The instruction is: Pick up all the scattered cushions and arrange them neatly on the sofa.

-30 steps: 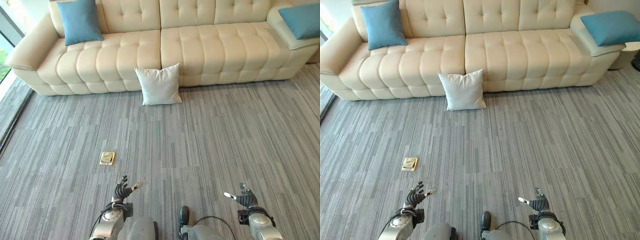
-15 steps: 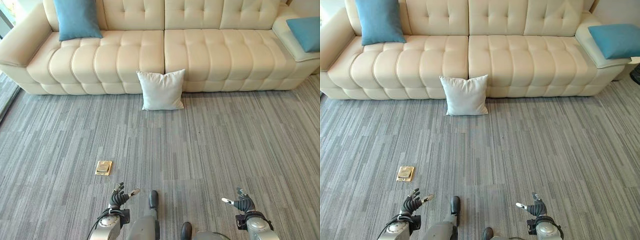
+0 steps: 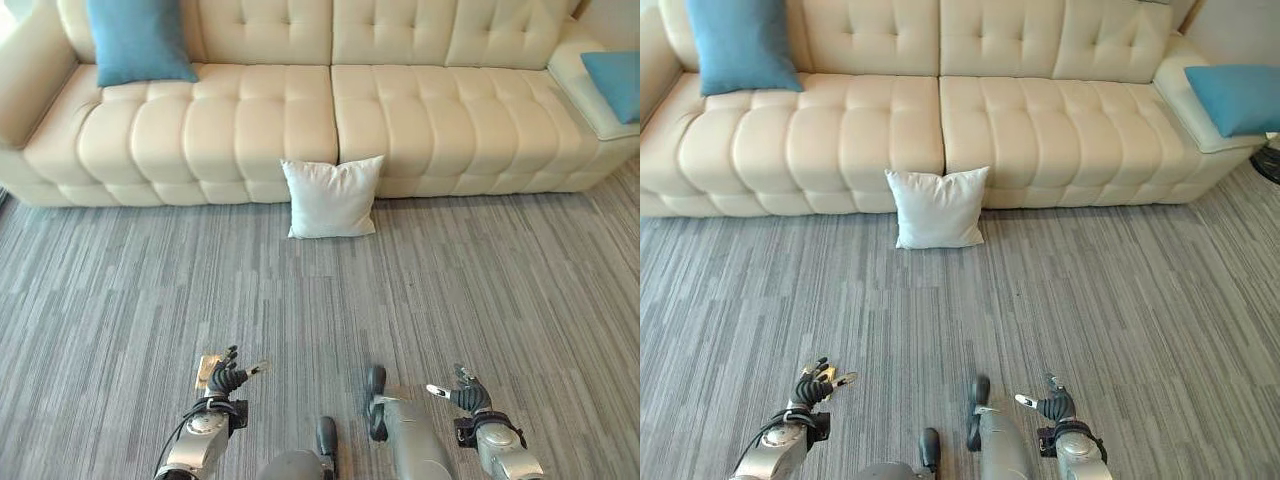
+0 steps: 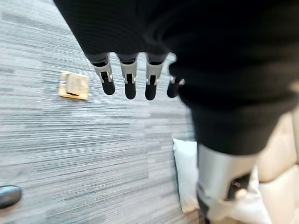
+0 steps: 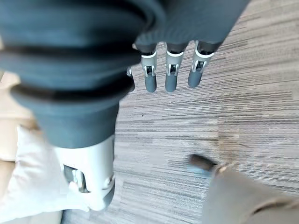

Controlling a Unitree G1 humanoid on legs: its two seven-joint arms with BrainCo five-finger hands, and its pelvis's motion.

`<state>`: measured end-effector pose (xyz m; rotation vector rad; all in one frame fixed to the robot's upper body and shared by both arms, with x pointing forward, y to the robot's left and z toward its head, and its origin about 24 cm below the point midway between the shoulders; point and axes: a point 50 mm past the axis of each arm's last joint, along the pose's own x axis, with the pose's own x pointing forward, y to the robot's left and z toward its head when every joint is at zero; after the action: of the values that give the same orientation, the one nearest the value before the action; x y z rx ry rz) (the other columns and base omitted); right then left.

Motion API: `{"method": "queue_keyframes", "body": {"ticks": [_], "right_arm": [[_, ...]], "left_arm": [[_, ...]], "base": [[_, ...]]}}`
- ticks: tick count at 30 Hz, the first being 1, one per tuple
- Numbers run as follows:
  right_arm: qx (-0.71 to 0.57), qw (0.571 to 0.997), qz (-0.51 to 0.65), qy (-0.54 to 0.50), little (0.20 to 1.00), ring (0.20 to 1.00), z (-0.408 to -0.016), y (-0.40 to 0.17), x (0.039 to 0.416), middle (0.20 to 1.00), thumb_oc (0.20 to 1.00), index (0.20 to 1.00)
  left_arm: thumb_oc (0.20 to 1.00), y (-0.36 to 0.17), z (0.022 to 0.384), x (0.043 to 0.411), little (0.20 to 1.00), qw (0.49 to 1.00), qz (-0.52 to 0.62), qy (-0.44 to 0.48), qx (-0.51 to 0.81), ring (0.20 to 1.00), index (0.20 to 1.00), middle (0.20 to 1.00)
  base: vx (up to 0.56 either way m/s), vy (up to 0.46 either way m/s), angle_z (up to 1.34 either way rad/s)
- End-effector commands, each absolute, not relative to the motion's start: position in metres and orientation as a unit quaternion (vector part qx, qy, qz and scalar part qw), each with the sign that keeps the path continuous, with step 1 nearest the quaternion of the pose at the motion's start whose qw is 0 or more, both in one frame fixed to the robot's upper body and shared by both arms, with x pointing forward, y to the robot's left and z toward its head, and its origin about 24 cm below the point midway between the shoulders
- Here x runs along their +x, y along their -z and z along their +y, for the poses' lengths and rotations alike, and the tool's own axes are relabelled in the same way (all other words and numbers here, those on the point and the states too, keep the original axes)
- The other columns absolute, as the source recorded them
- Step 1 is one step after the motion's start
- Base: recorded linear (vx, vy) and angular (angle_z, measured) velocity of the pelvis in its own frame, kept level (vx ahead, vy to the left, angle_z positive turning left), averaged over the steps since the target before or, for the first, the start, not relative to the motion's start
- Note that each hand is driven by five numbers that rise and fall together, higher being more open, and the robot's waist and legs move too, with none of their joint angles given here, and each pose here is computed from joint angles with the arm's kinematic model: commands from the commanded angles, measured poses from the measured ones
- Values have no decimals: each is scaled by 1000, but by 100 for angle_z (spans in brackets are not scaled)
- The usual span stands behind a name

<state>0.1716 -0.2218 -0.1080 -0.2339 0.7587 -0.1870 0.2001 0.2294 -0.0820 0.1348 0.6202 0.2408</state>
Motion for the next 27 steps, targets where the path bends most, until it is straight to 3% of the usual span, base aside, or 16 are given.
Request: {"method": "queue_keyframes", "body": {"ticks": [1, 3, 12, 27], "right_arm": [[-145, 920, 349, 109, 1000, 1000, -241, 98, 181, 1000, 1000, 1000], [-138, 918, 351, 121, 1000, 1000, -251, 97, 176, 1000, 1000, 1000], [-151, 919, 340, 132, 1000, 1000, -263, 91, 178, 1000, 1000, 1000], [-150, 913, 367, 91, 1000, 1000, -241, 104, 169, 1000, 1000, 1000]], "left_arm": [[1000, 70, 232, 207, 1000, 955, 265, -109, 81, 1000, 1000, 1000], [1000, 80, 225, 197, 1000, 950, 286, -113, 52, 1000, 1000, 1000], [1000, 91, 214, 185, 1000, 944, 313, -99, 45, 1000, 1000, 1000], [1000, 100, 225, 171, 1000, 930, 344, -111, 68, 1000, 1000, 1000]], "base": [[1131, -507, 35], [960, -519, 39], [393, -212, -9], [337, 146, -25]]}}
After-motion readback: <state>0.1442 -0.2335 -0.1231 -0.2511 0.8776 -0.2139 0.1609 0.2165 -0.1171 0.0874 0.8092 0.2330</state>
